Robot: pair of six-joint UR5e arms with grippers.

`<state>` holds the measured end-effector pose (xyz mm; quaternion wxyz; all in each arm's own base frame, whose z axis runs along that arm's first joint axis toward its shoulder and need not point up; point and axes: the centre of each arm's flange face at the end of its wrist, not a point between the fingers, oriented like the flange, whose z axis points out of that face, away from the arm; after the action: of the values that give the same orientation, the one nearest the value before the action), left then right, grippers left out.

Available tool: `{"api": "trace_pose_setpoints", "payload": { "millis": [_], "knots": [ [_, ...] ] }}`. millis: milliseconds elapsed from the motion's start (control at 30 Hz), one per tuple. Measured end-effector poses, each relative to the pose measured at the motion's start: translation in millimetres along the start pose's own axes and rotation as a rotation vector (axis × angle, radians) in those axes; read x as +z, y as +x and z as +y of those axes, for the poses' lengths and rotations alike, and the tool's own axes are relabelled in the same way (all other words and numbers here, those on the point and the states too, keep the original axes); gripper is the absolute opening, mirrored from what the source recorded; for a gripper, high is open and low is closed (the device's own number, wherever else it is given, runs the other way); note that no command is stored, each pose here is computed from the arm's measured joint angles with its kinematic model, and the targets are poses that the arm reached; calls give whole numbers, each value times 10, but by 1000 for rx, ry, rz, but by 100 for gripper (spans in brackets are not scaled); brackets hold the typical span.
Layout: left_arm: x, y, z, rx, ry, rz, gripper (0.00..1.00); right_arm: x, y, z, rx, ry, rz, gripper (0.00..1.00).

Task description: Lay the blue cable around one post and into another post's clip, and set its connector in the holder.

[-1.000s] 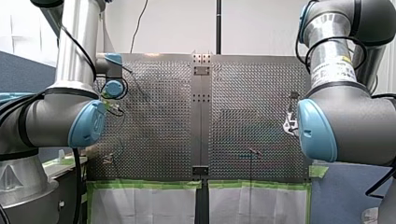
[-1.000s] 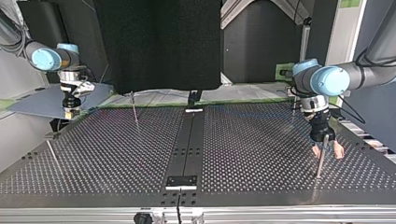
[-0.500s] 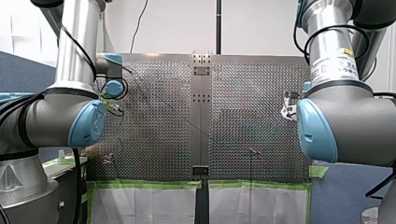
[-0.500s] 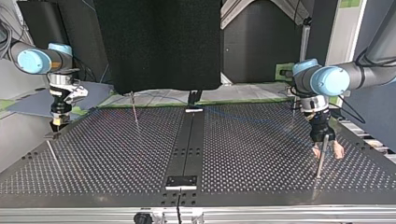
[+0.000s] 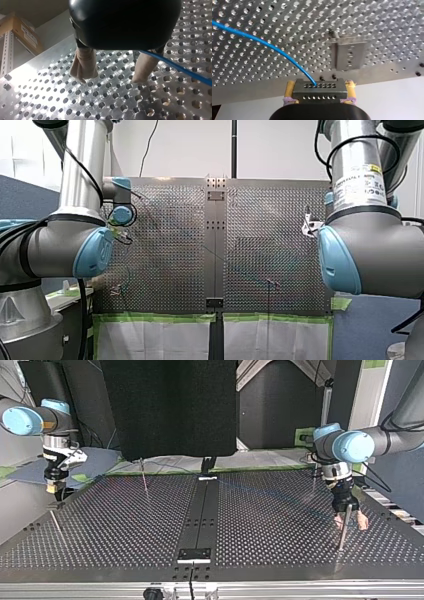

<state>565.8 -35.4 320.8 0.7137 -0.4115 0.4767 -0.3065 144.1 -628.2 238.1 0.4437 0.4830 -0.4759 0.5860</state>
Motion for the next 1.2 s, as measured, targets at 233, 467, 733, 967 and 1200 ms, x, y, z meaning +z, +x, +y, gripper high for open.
{"api": "trace_pose_setpoints", "payload": {
  "millis": [233, 467, 733, 967, 1200],
  "knots": [
    [-1, 1, 0, 1, 0, 0, 100, -23, 365, -50, -6, 10, 38, 0],
    [-1, 4, 1, 2, 0, 1, 100, -7, 825, -126, -20, 36, 79, 0],
    [-1, 4, 0, 2, 1, 2, 100, 1, 709, -215, -63, 56, 16, 0],
    [-1, 3, -1, 2, 1, 2, 100, 18, 423, -214, -81, 54, -40, 0],
    [-1, 3, -1, 2, 1, 2, 100, 70, 412, -203, -73, 66, -22, 0]
  ]
}}
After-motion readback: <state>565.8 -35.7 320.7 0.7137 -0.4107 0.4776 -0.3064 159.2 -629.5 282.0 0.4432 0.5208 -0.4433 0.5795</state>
